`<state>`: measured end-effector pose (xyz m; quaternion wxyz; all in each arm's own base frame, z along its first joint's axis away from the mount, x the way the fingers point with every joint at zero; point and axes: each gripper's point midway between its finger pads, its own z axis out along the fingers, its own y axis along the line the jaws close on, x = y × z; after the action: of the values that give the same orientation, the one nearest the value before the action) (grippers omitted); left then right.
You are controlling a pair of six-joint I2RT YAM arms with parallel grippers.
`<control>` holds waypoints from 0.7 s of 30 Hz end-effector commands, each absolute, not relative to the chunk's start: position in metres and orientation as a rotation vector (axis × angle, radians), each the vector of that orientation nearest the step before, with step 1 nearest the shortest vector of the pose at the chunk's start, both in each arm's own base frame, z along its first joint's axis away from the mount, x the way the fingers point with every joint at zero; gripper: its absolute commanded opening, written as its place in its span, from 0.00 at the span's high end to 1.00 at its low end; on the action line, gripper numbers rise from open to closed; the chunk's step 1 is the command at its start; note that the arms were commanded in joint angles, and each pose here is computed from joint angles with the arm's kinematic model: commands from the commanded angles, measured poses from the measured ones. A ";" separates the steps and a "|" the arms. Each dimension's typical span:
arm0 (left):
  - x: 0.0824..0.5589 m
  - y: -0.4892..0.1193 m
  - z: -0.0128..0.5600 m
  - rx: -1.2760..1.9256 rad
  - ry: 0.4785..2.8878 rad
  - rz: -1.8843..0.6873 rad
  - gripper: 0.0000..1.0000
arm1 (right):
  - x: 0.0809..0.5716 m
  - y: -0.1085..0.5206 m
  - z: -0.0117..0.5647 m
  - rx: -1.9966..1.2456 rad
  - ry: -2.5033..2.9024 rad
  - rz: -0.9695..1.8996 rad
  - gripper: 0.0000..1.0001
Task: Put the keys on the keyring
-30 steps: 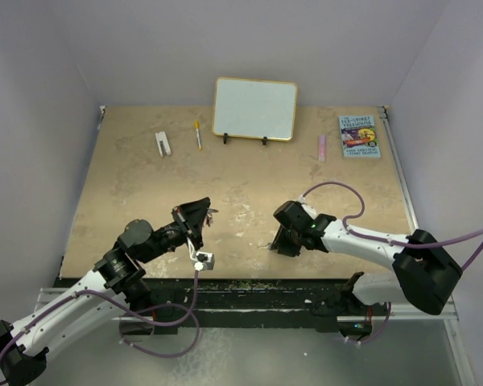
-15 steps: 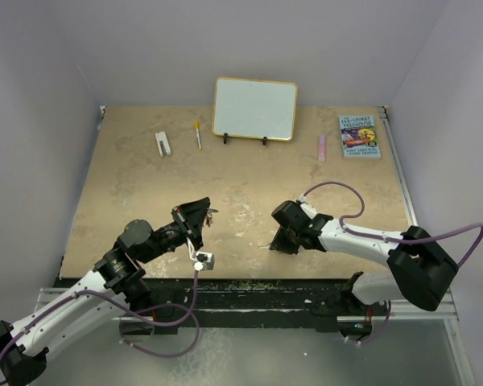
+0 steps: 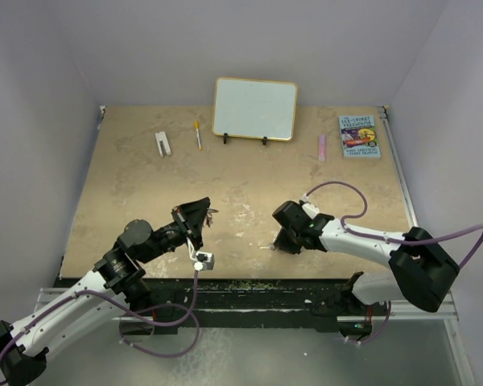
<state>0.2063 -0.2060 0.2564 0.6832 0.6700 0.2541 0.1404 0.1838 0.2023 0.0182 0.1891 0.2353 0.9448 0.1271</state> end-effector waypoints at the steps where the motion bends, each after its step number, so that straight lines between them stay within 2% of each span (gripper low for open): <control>1: 0.203 -0.207 0.275 1.445 0.531 0.312 0.95 | 0.195 0.197 0.031 0.690 2.602 0.326 0.73; 10: 0.203 -0.205 0.276 1.450 0.539 0.321 0.95 | 0.203 0.206 0.026 0.662 2.609 0.335 0.76; 17: 0.202 -0.206 0.273 1.466 0.541 0.316 0.96 | 0.210 0.212 0.029 0.621 2.615 0.324 0.96; 21: 0.202 -0.206 0.272 1.470 0.540 0.314 0.96 | 0.208 0.209 0.032 0.617 2.613 0.313 0.98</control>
<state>0.2053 -0.2049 0.2495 0.6739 0.6782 0.2593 0.1367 0.1977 0.2102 0.0190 0.1952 0.2228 0.9482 0.1148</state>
